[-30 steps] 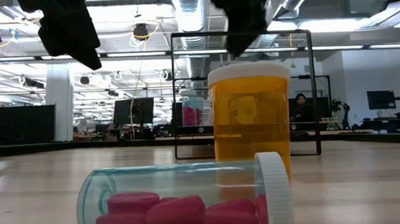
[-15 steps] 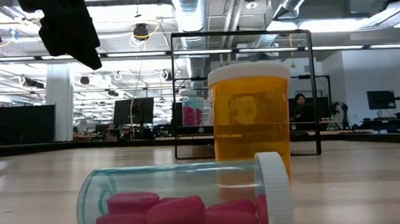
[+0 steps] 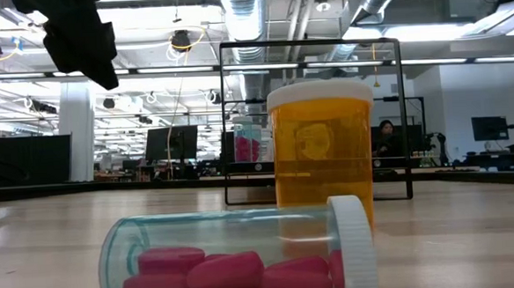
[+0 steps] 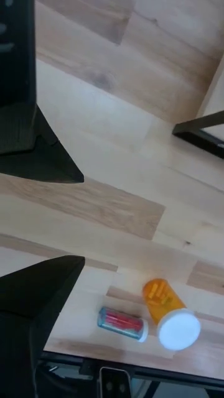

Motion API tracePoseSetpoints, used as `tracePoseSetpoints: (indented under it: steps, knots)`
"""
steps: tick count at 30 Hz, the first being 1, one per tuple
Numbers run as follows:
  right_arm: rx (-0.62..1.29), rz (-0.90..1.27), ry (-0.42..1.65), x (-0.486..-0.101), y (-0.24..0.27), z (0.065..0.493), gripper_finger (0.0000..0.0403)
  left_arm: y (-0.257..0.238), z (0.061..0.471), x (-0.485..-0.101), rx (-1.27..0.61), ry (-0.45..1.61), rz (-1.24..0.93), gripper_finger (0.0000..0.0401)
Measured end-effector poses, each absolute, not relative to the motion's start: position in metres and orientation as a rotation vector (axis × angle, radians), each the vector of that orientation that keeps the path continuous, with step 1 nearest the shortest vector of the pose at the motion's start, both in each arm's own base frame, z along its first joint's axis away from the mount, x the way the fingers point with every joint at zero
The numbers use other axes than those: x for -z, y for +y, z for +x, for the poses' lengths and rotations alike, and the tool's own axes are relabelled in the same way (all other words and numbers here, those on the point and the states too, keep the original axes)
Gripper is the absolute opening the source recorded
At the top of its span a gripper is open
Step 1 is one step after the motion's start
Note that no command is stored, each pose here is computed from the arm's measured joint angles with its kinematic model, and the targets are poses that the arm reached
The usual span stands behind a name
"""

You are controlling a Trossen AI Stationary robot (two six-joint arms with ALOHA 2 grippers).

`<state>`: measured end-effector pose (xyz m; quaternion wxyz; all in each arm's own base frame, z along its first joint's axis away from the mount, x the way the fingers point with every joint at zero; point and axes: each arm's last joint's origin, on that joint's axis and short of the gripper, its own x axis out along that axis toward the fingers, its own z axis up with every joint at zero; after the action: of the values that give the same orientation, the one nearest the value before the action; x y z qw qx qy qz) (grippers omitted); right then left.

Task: Pick and place medicine bottles onto shelf by color
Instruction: Put the orange pill bottle on the shelf

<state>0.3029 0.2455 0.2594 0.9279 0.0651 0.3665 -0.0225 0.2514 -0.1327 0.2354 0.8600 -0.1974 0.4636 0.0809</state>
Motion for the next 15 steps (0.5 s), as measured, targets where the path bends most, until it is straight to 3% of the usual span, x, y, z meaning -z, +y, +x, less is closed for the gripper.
tracePoseSetpoints:
  steps: [5,15]
  knots:
    - [-0.052,0.187,0.761,-0.245,0.257,0.316,0.0239,-0.141,0.247,-0.235,-0.137,0.989,-0.426,0.0187]
    - [-0.247,0.351,0.809,-0.262,0.248,0.323,0.0241,-0.153,0.242,-0.237,-0.170,0.938,-0.487,0.0187]
